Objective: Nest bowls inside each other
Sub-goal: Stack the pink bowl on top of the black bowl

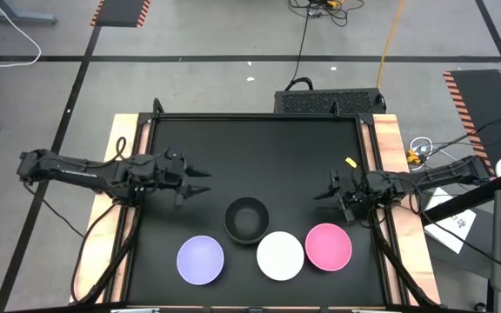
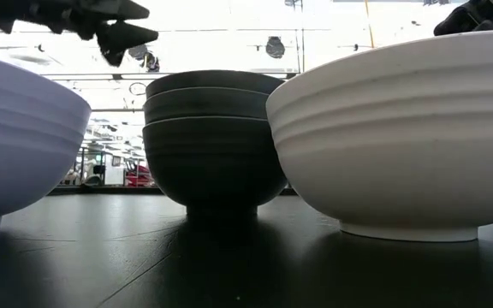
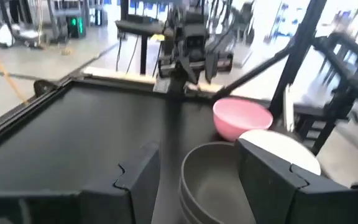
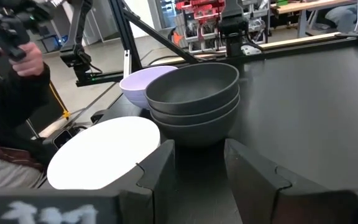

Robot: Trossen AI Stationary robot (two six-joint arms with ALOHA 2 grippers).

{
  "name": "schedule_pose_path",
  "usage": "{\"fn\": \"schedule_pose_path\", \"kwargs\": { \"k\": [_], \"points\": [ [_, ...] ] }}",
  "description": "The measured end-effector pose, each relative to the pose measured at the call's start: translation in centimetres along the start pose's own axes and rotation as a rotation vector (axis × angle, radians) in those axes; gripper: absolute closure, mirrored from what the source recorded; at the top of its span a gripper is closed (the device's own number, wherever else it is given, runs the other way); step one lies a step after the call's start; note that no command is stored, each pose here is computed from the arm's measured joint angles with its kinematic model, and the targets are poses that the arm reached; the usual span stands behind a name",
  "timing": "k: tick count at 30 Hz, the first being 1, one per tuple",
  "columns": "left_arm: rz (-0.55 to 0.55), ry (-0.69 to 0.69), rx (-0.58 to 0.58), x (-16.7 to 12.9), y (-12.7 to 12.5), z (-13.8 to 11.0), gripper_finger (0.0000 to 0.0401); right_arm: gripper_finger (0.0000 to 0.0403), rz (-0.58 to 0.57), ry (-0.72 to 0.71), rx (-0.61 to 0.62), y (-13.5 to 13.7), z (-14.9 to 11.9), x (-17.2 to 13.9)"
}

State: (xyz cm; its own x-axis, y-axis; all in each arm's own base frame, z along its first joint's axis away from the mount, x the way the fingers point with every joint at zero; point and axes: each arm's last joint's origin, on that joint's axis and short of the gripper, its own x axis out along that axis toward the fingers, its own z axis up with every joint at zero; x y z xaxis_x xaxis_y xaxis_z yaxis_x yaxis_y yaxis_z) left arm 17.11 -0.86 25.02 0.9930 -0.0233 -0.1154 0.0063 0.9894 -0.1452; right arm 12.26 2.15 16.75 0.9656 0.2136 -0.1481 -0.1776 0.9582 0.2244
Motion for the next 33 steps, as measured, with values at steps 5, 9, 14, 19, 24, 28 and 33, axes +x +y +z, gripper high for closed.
{"fn": "schedule_pose_path", "kwargs": {
  "k": [5, 9, 14, 19, 24, 28, 33],
  "points": [
    [0.002, -0.029, -0.027, -0.8, 0.5, -3.1, 0.0194, 0.0268, 0.000, 0.000, 0.002, 0.0, 0.0, 0.0],
    [0.025, -0.011, 0.009, -1.0, 0.7, -4.1, 0.0194, 0.0268, 0.000, 0.000, -0.002, 0.0, 0.0, 0.0],
    [0.027, -0.033, 0.055, -1.4, 0.9, -5.2, 0.0194, 0.0268, 0.000, 0.000, -0.014, 0.0, 0.0, 0.0],
    [0.071, -0.045, 0.087, -2.2, 1.3, -6.4, 0.0194, 0.0268, 0.000, 0.000, -0.016, 0.0, 0.0, 0.0],
    [0.071, -0.055, 0.092, -2.8, 1.5, -7.5, 0.0194, 0.0268, 0.000, 0.000, -0.034, 0.0, 0.0, 0.0],
    [0.079, -0.050, 0.093, -3.3, 1.7, -8.8, 0.0194, 0.0268, 0.000, 0.001, -0.047, 0.0, 0.0, 0.0],
    [0.105, -0.016, 0.084, -3.6, 1.9, -9.6, 0.0194, 0.0268, 0.005, -0.028, -0.051, -0.2, -0.7, 0.0]
  ]
}}
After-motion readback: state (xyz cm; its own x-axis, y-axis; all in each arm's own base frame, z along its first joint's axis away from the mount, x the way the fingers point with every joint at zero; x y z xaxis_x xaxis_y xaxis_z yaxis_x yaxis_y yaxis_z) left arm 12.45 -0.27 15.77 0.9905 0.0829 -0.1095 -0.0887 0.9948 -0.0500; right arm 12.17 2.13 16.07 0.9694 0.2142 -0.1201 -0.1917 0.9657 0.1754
